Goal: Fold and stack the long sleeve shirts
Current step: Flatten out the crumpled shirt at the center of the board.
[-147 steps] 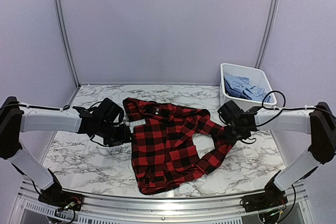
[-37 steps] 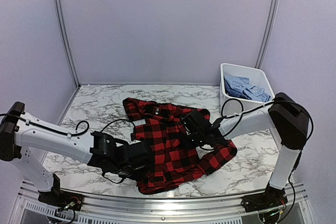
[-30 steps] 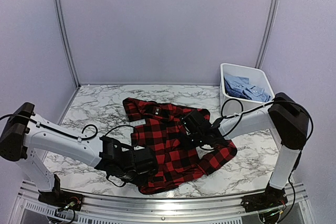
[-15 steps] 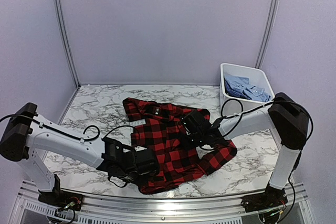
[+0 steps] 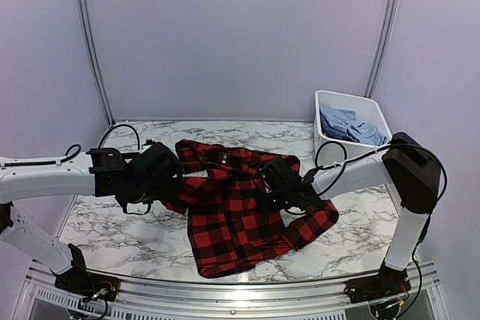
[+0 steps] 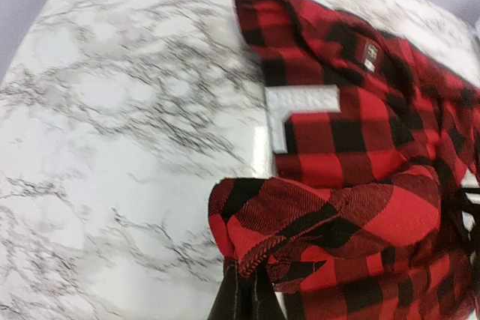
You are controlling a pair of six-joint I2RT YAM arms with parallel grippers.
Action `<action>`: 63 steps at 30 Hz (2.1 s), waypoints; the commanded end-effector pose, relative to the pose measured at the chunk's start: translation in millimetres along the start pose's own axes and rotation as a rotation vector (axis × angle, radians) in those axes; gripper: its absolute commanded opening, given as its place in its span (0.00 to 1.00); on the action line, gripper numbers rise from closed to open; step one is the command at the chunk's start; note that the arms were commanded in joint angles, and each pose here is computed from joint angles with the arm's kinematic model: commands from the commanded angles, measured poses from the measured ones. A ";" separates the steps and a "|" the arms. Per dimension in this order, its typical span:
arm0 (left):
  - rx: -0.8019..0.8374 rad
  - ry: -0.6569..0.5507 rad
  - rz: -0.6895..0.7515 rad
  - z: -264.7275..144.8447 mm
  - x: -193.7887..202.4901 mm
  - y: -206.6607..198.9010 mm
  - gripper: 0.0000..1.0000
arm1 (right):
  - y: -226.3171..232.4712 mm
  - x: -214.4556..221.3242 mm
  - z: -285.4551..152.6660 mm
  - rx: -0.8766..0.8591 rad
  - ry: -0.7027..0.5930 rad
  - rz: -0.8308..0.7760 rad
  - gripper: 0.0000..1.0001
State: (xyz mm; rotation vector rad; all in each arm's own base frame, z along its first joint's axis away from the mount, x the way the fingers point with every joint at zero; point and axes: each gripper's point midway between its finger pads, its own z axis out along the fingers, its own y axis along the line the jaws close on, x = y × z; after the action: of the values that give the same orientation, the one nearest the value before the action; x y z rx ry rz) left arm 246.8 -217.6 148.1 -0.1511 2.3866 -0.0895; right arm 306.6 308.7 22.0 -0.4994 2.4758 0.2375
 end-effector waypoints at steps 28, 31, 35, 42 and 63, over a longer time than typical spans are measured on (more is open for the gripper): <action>-0.359 -0.101 -0.443 146.4 -259.2 243.1 0.00 | 9.8 17.1 -20.8 -0.014 0.085 -0.046 0.42; -0.363 -0.116 -0.434 145.7 -272.7 243.4 0.00 | 7.1 14.3 -24.5 -0.001 0.081 -0.054 0.43; -0.369 -0.127 -0.451 144.9 -291.9 256.8 0.00 | 7.8 15.4 -23.7 -0.003 0.087 -0.067 0.44; -0.361 -0.119 -0.437 156.7 -317.2 255.3 0.00 | 6.8 12.3 -3.7 -0.015 0.096 -0.075 0.46; -0.201 -0.056 -0.340 148.9 -315.7 196.7 0.77 | 0.0 -26.9 -21.9 0.017 0.039 -0.007 0.48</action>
State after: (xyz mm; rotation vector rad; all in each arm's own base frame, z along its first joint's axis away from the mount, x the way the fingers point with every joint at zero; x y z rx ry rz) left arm 582.3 50.5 195.3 -0.7478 2.2917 0.0156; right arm 307.6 303.8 26.6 -0.5547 2.5458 0.1958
